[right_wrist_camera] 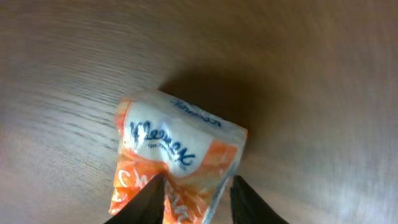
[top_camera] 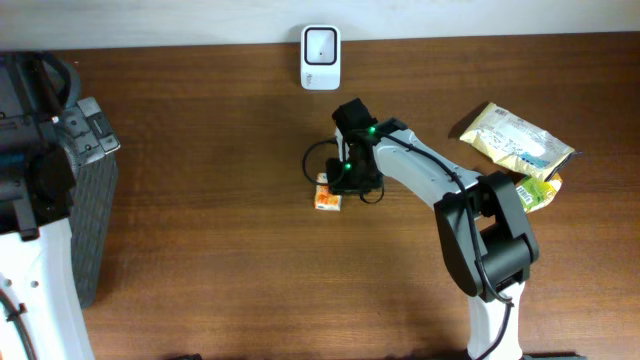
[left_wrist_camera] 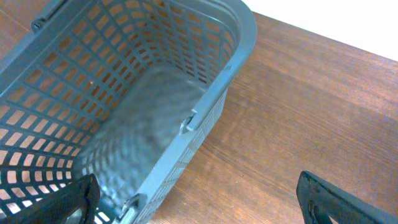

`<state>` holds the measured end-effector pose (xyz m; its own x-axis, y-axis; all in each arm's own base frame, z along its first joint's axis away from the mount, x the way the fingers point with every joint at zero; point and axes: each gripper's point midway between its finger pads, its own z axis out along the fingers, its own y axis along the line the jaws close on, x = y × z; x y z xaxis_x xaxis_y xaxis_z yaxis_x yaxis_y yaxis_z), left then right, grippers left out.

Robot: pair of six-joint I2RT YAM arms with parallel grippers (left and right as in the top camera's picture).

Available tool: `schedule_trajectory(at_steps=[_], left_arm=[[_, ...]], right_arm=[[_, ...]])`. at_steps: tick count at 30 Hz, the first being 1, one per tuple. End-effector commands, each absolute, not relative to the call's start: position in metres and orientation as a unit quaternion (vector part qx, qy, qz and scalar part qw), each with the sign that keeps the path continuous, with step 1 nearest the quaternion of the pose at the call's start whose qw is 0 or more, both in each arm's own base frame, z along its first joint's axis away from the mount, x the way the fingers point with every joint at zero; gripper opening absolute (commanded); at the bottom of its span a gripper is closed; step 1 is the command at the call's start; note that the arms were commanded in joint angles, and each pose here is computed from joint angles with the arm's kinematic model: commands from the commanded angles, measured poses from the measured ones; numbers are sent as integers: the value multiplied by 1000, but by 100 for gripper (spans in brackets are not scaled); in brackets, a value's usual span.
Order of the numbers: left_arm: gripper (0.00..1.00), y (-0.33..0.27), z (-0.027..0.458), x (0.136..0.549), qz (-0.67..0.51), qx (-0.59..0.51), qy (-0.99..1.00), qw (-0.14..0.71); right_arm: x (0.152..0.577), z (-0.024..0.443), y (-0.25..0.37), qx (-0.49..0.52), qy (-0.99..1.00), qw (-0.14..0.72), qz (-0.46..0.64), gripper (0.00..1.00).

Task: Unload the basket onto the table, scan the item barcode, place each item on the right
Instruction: 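Reach the right gripper down to the orange Kleenex box and grasp it, then lift the orange box and hold it at the scanner window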

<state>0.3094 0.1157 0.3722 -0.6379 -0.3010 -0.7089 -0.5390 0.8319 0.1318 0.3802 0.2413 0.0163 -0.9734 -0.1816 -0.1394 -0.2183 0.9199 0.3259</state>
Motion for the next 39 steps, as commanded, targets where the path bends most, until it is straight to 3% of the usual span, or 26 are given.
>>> schedule_trajectory(at_steps=[1,6,13,15,22,23,25,28,31,33,39], left_arm=[[99,118,376,307,173,-240,886,358],[99,118,376,307,173,-240,886,358],[99,118,376,307,173,-240,886,358],[99,118,376,307,173,-240,886,358],[99,119,376,307,174,-240,886,358],[99,118,376,307,173,-239,886,358],[99,118,376,307,173,-240,886,358],[99,118,376,307,173,-240,886,358],[99,118,376,307,173,-239,886,358],[99,118,376,307,173,-240,886,358],[99,119,376,307,173,-240,886,358]], right_arm=[[392,23,258,-263,941,115,181,39],[397,24,257,-166,961,105,194,37],[380,10,244,-143,964,44,218,31],[377,10,243,-142,965,37,217,18],[364,-6,236,-137,969,18,205,17],[363,-5,236,-137,969,18,206,5],[362,-2,237,-121,968,11,218,4],[366,46,249,-122,941,10,316,4],[379,149,246,-130,847,48,513,4],[383,186,230,-134,784,61,603,4],[394,235,214,-154,696,87,696,4]])
